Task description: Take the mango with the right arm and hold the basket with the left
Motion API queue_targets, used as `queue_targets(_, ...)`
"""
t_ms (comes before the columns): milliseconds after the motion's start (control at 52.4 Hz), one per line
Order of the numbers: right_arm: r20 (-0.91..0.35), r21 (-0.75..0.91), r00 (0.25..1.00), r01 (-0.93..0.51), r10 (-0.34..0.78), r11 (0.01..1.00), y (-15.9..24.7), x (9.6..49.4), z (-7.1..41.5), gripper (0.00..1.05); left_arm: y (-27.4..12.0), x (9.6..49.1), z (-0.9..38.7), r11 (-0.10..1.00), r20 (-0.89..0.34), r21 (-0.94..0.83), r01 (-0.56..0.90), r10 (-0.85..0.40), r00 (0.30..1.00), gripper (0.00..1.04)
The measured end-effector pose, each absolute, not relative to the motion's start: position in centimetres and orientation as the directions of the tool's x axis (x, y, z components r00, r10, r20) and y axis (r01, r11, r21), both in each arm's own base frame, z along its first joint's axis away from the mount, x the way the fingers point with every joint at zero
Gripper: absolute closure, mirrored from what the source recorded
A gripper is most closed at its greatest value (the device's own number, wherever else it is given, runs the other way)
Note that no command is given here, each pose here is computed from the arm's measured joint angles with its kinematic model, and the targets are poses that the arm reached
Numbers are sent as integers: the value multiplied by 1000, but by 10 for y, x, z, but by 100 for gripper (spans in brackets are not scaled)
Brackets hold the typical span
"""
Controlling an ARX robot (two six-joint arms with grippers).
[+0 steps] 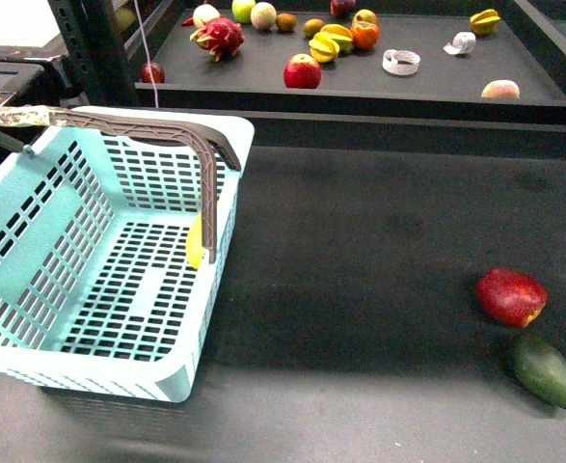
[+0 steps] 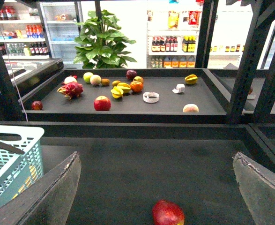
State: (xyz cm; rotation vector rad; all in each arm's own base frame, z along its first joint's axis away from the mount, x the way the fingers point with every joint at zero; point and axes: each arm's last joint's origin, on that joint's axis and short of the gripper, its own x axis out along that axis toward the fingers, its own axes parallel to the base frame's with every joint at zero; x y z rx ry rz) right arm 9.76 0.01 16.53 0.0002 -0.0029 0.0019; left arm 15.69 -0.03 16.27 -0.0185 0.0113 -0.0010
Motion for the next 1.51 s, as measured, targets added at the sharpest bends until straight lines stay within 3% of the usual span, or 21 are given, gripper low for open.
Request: queue_targets(1509,2,1,1000,-2,2,1000,0,98,165,8,0,97,171,1000,19,-7,2,-2,1000,103)
